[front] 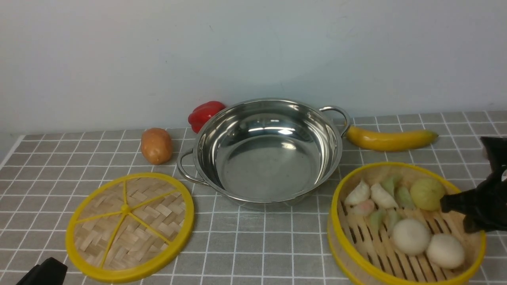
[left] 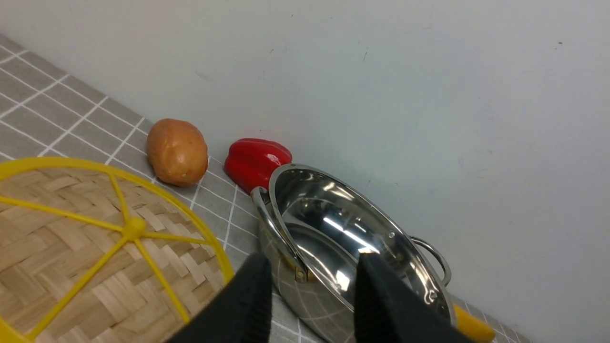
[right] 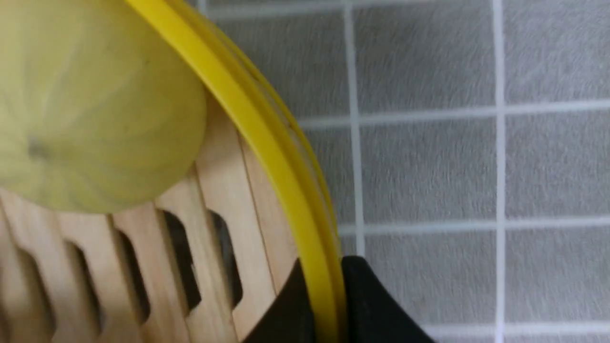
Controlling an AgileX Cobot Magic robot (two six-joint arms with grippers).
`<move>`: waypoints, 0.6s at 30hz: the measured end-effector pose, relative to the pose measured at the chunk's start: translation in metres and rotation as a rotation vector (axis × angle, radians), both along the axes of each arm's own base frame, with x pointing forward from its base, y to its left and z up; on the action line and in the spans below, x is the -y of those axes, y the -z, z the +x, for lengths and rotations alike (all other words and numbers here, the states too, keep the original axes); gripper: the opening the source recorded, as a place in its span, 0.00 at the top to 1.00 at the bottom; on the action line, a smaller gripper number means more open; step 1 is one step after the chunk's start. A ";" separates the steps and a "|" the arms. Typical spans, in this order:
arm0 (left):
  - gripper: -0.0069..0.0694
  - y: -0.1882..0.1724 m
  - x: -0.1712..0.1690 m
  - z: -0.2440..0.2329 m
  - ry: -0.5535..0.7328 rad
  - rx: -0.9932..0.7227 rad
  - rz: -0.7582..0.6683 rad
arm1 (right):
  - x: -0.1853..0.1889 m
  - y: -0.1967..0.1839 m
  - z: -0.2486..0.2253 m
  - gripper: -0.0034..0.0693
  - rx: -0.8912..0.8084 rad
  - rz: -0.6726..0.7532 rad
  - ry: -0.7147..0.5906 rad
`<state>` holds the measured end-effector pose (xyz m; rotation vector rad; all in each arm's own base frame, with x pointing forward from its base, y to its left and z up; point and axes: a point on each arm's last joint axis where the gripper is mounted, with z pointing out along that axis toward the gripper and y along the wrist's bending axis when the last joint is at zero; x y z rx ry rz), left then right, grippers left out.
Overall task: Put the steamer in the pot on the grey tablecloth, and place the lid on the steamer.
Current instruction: 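Reach for and grasp the rim of the bamboo steamer holding the buns with the right gripper, then place the bamboo steamer basket of food into the steel pot with the right gripper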
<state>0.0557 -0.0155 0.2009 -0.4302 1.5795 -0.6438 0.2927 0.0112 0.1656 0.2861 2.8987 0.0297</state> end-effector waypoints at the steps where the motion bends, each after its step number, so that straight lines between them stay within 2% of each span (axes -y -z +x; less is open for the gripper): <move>1: 0.59 0.000 0.000 0.000 0.000 0.000 0.000 | 0.000 -0.001 -0.002 0.87 -0.012 -0.002 -0.003; 9: 0.59 0.000 0.000 0.000 0.000 0.000 0.000 | 0.002 -0.043 -0.021 0.87 -0.076 -0.022 -0.046; 13: 0.59 0.000 0.000 0.000 0.000 0.000 0.000 | -0.002 -0.095 -0.010 0.87 0.019 0.005 -0.084; 18: 0.59 0.000 0.000 0.000 0.000 0.000 0.000 | -0.012 -0.139 0.017 0.87 0.161 0.086 -0.104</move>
